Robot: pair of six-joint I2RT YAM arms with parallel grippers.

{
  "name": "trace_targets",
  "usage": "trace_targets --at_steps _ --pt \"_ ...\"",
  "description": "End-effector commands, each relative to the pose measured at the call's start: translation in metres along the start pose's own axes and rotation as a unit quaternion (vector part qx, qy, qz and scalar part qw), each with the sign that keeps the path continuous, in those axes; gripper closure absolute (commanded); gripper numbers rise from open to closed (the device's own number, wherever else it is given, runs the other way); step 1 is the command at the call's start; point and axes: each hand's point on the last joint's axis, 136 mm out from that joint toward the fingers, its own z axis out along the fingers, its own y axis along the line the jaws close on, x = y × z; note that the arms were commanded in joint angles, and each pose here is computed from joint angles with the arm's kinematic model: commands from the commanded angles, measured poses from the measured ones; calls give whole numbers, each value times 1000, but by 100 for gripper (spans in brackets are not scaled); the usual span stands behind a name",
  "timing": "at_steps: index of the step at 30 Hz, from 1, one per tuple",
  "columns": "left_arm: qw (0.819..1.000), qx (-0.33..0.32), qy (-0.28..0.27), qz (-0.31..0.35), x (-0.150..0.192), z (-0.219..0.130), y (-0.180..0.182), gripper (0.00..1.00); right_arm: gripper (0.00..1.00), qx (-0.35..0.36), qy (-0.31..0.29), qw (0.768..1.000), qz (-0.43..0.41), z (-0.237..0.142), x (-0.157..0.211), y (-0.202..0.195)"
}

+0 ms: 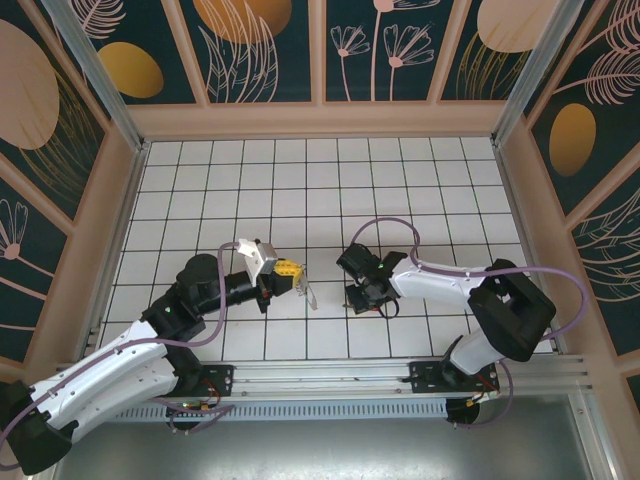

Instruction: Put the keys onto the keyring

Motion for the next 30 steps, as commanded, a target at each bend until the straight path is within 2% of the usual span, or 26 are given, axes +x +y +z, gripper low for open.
trace_targets --at_steps 1,6,11,14,18,23,25,28,30 --pt "1000 8 -24 5 -16 -4 -6 100 86 21 -4 1000 10 0 2 -10" --pt "1000 8 -22 6 -16 -4 -6 100 100 22 -20 1000 9 -7 -3 -11" --pt "1000 5 -18 6 -18 -4 -6 100 100 15 -51 999 -5 -22 -12 -7" --pt "1000 3 -14 7 -19 -5 -6 100 100 4 -104 994 -40 -44 -28 8" --pt "1000 1 0 17 -20 -5 -6 100 100 -41 -201 972 -116 -93 -48 48" --pt "999 14 12 34 -26 -6 -12 100 100 -129 -343 906 -213 -164 -50 97" --pt "999 29 10 38 -30 -7 -18 100 100 -186 -404 862 -243 -200 -43 115" --pt "998 42 9 47 -33 -9 -24 100 100 -236 -468 807 -272 -241 -33 124" --pt "997 57 10 55 -34 -11 -29 100 100 -243 -493 784 -289 -259 -29 123"
